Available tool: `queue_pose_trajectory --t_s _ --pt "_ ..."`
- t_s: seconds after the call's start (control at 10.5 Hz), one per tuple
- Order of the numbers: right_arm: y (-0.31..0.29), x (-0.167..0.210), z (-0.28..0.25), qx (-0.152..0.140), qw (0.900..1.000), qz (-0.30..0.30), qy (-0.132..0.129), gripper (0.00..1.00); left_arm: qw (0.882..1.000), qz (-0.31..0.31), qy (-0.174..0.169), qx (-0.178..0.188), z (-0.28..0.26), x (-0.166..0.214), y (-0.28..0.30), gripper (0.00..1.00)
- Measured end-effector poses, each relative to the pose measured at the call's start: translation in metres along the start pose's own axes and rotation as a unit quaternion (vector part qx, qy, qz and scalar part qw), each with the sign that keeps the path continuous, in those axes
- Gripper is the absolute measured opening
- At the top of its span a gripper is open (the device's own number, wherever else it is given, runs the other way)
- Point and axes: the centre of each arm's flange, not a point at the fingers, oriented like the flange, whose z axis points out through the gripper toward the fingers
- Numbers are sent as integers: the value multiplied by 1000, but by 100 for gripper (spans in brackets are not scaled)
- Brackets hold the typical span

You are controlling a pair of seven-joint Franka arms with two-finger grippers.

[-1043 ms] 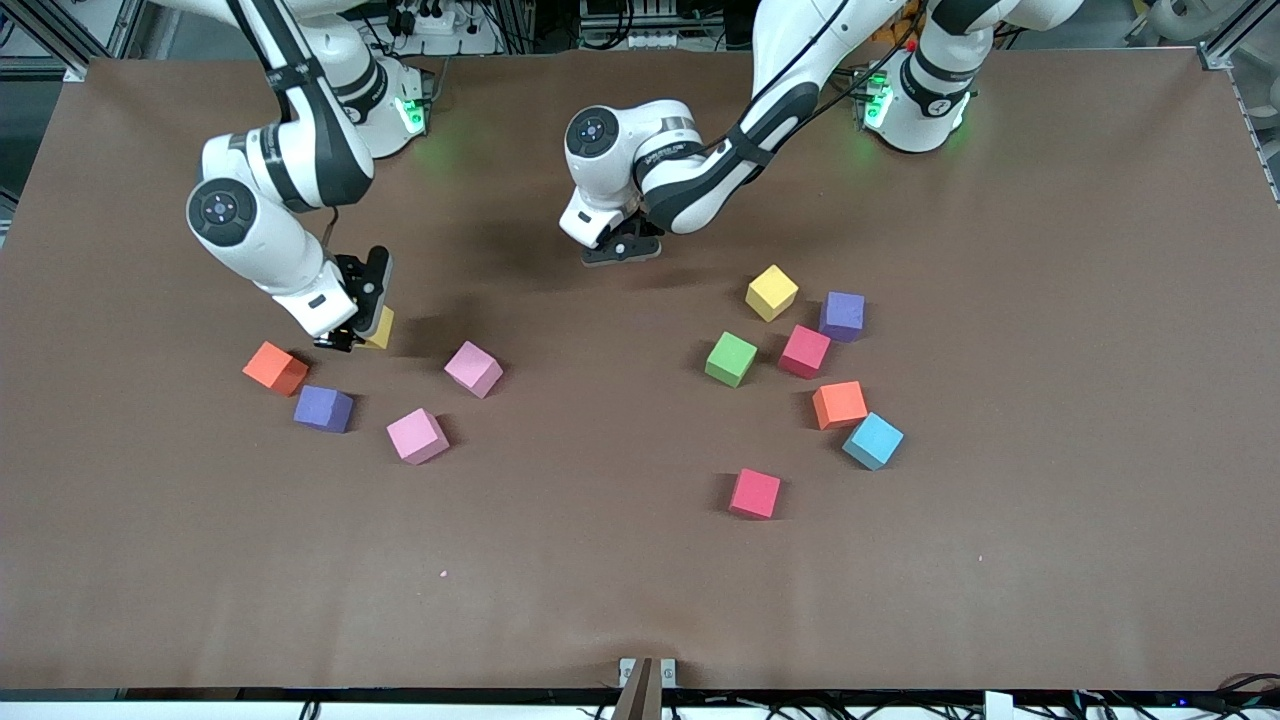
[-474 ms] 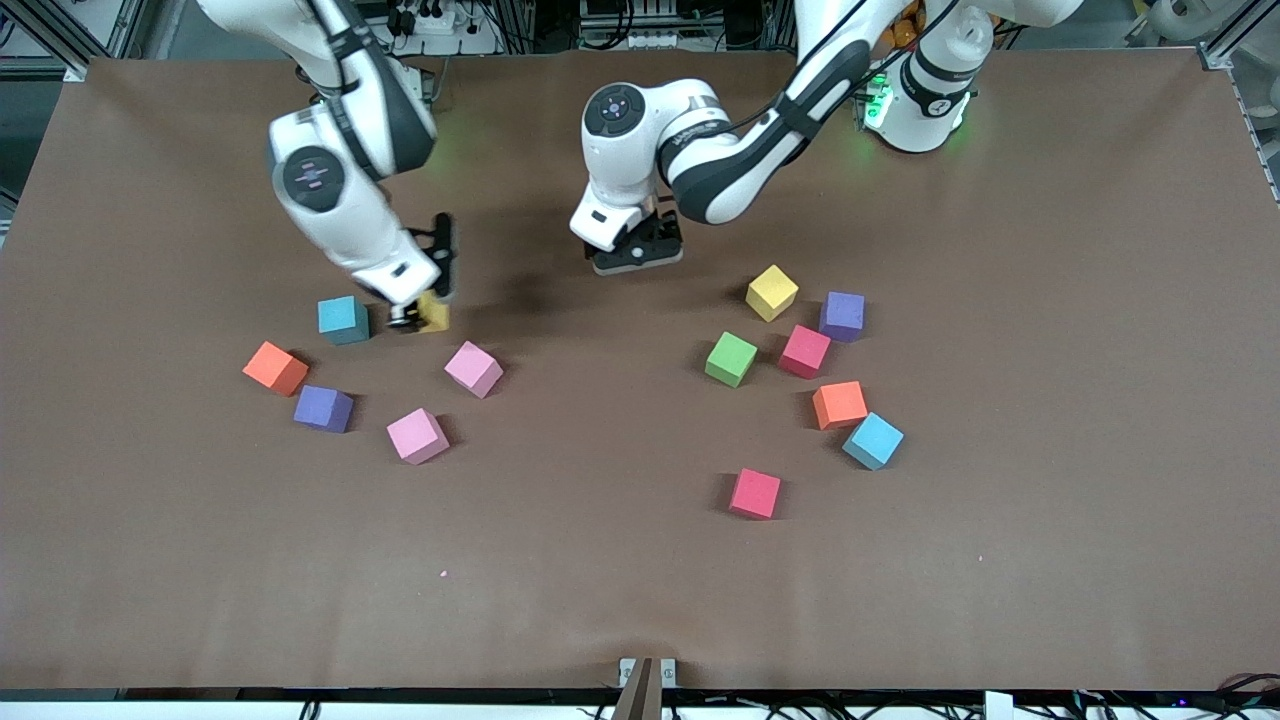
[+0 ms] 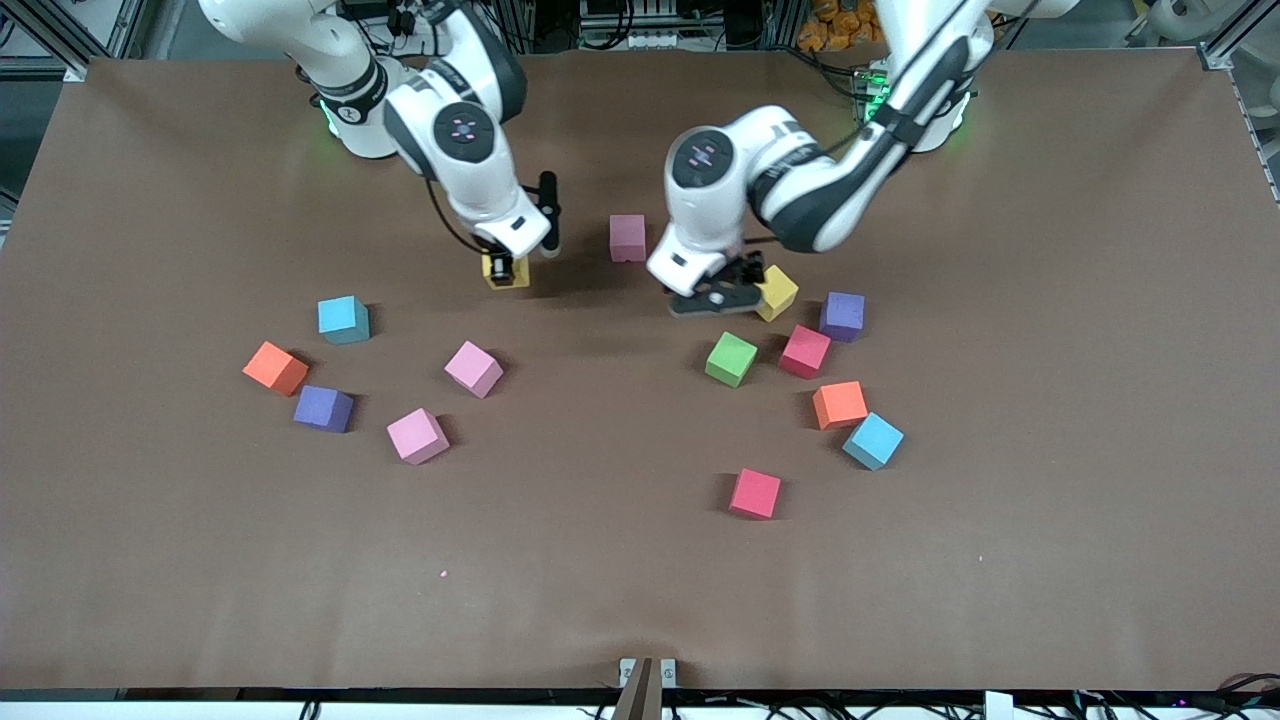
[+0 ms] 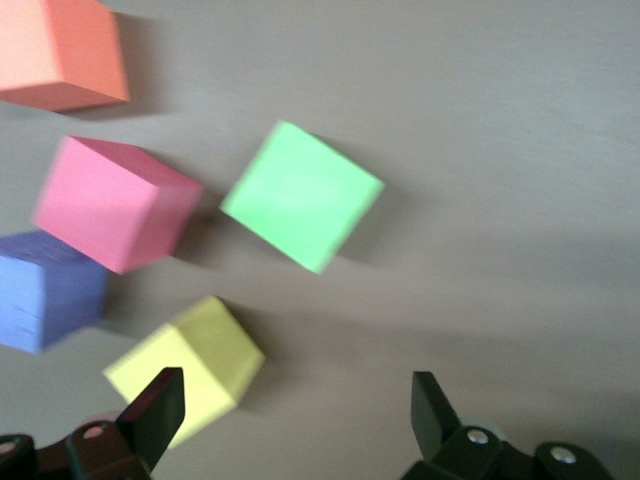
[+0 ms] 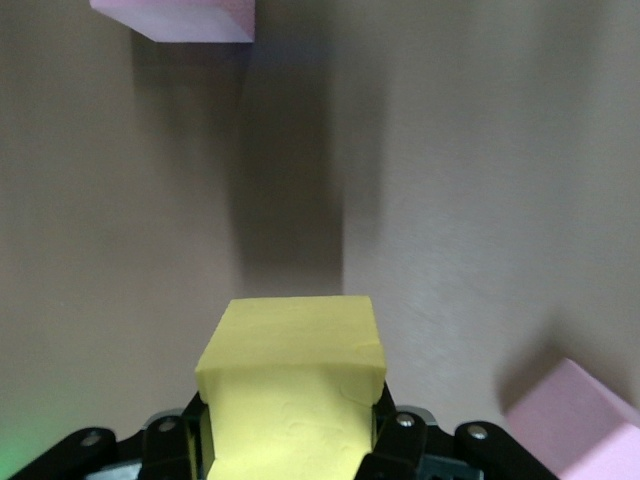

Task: Form number 2 with 11 blocks
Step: 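Place the yellow cube beside pink while the left gripper reaches another yellow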

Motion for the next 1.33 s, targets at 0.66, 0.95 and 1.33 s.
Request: queue_pose_trajectory --t_s 0.66,0.95,1.33 --pt "-61 88 42 -17 998 68 -4 59 993 -92 -66 12 38 17 -72 100" --pt "-59 93 48 -24 997 67 7 59 985 -157 -73 18 49 3 -78 100" --pt "-63 98 49 -26 998 61 8 59 970 -233 -66 -6 70 -13 -78 100"
